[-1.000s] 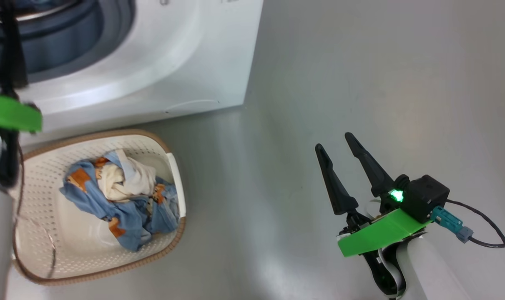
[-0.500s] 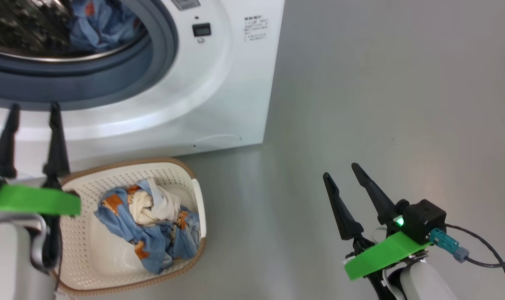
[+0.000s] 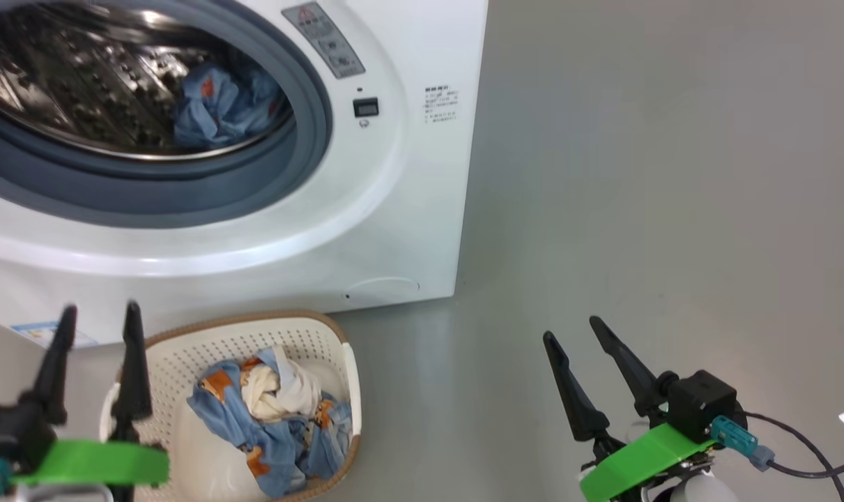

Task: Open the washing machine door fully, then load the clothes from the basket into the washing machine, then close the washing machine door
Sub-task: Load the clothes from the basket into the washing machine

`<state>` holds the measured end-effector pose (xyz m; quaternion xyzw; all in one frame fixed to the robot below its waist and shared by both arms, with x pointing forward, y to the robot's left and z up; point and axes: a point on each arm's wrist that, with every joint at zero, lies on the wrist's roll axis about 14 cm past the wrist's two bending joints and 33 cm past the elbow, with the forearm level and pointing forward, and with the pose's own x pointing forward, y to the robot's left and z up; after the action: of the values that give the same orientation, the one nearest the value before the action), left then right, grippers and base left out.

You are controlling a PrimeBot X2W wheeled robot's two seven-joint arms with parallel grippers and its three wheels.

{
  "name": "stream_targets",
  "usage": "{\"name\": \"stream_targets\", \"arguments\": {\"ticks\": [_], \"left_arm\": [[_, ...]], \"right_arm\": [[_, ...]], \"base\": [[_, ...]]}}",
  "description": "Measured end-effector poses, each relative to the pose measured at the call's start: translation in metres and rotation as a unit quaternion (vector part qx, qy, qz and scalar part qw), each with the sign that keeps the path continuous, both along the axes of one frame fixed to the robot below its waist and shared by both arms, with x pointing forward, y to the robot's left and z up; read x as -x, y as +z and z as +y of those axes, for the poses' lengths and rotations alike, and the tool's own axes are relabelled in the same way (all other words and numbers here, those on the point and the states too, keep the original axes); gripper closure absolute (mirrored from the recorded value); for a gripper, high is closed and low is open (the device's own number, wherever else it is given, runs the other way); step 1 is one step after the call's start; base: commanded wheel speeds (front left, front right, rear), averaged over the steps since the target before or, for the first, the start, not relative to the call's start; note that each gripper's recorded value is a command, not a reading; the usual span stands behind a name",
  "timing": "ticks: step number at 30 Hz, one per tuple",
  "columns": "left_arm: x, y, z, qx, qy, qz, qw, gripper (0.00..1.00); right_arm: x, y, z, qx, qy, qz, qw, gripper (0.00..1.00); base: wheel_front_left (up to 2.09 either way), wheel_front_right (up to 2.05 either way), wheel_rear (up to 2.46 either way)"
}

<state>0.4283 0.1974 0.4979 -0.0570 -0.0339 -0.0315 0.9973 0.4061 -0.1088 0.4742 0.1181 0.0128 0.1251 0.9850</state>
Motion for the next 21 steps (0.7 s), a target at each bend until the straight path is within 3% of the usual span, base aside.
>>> {"name": "stream_targets", "arguments": {"ticks": [21], "left_arm": [[0.089,-0.009,0.021,0.001,0.062,0.021,0.998,0.0]], "right_arm": [[0.032,0.027,-0.001,0.004,-0.002,-0.035,0.999,0.0]], "base": [[0.0,0.0,0.0]]}}
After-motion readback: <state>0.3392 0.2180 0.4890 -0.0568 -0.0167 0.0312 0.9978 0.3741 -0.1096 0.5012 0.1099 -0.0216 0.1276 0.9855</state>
